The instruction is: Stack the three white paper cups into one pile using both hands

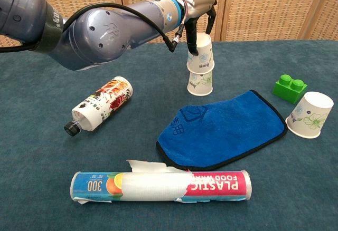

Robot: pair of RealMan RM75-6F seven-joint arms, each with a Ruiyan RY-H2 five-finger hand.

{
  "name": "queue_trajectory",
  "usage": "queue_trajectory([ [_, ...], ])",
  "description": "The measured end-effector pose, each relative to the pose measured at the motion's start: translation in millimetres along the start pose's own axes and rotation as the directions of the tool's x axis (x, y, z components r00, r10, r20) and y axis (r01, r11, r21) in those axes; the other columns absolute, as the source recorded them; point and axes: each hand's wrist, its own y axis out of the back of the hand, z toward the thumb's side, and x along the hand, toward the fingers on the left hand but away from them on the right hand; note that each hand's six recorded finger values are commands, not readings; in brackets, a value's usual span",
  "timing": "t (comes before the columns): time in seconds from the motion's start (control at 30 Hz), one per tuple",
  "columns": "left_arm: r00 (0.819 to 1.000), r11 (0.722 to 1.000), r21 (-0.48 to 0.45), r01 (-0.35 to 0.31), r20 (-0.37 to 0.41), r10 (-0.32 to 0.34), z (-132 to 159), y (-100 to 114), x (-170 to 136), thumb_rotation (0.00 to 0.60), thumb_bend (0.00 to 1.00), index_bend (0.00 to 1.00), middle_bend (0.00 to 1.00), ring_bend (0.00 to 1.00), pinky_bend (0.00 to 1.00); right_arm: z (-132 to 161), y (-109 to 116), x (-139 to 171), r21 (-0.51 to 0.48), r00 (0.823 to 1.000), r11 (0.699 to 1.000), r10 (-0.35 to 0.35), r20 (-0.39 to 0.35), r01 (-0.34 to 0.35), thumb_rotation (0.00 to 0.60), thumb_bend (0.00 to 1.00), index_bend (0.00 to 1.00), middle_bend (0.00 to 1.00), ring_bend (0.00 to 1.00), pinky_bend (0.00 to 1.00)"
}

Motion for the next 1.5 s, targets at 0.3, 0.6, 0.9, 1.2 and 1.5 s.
queue_trajectory([
  [0.3, 0.999, 0.997, -0.063, 0.038, -0.005, -0.039, 3, -13, 4, 0.6, 0.06, 0.01, 0.0, 0.0, 0.0, -1, -1, 1, 0.01, 1.0, 1.0, 0.007, 0.003, -0.007, 0.6, 0.0, 0.04, 0.0, 0.0, 0.0],
  [0.6, 0.999, 0.989, -0.137, -0.048, 0.018, 0.051, -9, 0, -25, 0.6, 0.06, 0.02, 0.0, 0.0, 0.0, -3, -9, 1, 0.028, 0.999, 0.999, 0.036, 0.015, -0.036, 0.6, 0.0, 0.04, 0.0, 0.0, 0.0],
  [0.9, 0.991, 0.975, -0.181, -0.133, -0.033, 0.129, -70, 1, -124, 0.6, 0.06, 0.03, 0.0, 0.0, 0.0, 2, -15, 0, 0.056, 0.999, 0.998, 0.041, 0.008, -0.041, 0.6, 0.0, 0.04, 0.0, 0.0, 0.0],
  [1.2, 0.978, 0.986, -0.091, -0.138, -0.171, 0.121, -153, -21, -237, 0.6, 0.06, 0.03, 0.0, 0.0, 0.0, 12, -21, -1, 0.103, 0.999, 0.994, 0.038, -0.01, -0.037, 0.6, 0.0, 0.05, 0.0, 0.0, 0.0],
  [1.5, 0.924, 0.99, -0.1, -0.104, -0.378, 0.059, -210, -56, -367, 0.6, 0.06, 0.03, 0.0, 0.0, 0.0, 44, -23, -18, 0.17, 0.997, 0.985, 0.017, -0.075, -0.004, 0.6, 0.0, 0.09, 0.0, 0.0, 0.0],
])
